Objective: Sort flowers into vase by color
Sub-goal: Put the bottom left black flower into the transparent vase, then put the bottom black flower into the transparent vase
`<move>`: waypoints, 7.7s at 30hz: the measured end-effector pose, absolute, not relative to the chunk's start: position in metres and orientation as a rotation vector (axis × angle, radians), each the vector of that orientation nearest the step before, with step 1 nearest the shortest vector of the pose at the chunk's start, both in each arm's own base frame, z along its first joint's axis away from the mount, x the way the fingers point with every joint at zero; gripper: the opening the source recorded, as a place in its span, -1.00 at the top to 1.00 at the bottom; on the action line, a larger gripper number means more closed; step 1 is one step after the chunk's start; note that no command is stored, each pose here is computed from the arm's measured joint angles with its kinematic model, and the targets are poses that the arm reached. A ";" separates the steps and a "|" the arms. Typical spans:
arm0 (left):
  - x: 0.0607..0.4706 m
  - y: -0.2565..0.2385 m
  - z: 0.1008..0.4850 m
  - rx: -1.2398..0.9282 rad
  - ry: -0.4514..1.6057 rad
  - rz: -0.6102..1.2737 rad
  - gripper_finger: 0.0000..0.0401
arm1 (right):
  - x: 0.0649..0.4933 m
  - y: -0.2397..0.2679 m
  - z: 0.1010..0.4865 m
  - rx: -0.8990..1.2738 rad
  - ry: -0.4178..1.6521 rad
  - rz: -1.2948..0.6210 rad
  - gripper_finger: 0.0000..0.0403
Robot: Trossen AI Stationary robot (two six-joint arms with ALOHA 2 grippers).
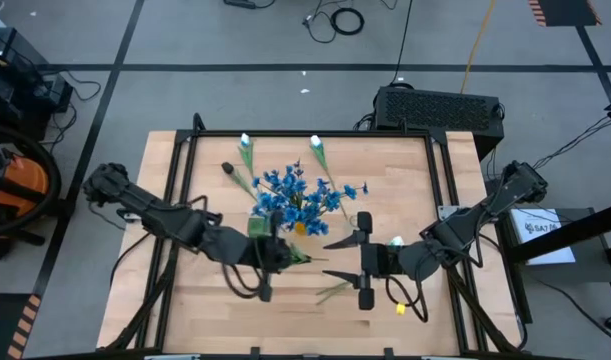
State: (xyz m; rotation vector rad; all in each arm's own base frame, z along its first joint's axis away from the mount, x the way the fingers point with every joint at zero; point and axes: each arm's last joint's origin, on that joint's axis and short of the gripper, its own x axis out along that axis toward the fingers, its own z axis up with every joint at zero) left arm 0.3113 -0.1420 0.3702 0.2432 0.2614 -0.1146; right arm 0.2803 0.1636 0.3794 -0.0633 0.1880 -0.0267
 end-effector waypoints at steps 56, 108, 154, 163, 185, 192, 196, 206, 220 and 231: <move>0.302 -0.149 0.362 0.219 0.374 -0.129 0.75 | 0.274 0.160 0.382 -0.120 0.210 -0.011 0.99; 0.256 -0.155 0.369 0.275 0.497 -0.104 0.74 | 0.149 0.052 0.268 0.250 -0.085 -0.446 0.97; 0.266 -0.169 0.309 0.262 0.671 -0.118 0.74 | 0.131 0.058 0.272 0.311 0.179 -0.303 0.22; 0.299 -0.194 0.277 0.226 0.541 -0.205 0.74 | 0.124 0.057 0.255 0.358 0.311 -0.346 0.28; 0.395 -0.180 0.156 -0.008 0.469 -0.086 0.74 | 0.107 0.079 0.245 0.494 0.421 -0.201 0.29; 0.396 -0.182 0.143 -0.012 0.497 -0.111 0.74 | 0.106 0.084 0.243 0.518 0.453 -0.174 0.29; 0.393 -0.188 0.143 -0.005 0.501 -0.127 0.74 | 0.109 0.092 0.236 0.512 0.511 -0.155 0.29; 0.391 -0.191 0.143 0.020 0.496 -0.141 0.74 | 0.125 0.125 0.193 0.430 0.815 -0.165 0.29; 0.391 -0.192 0.143 0.019 0.500 -0.149 0.74 | 0.132 0.136 0.148 0.168 1.056 -0.233 0.29; 0.391 -0.192 0.142 0.032 0.504 -0.155 0.74 | 0.136 0.134 0.130 0.068 1.151 -0.293 0.37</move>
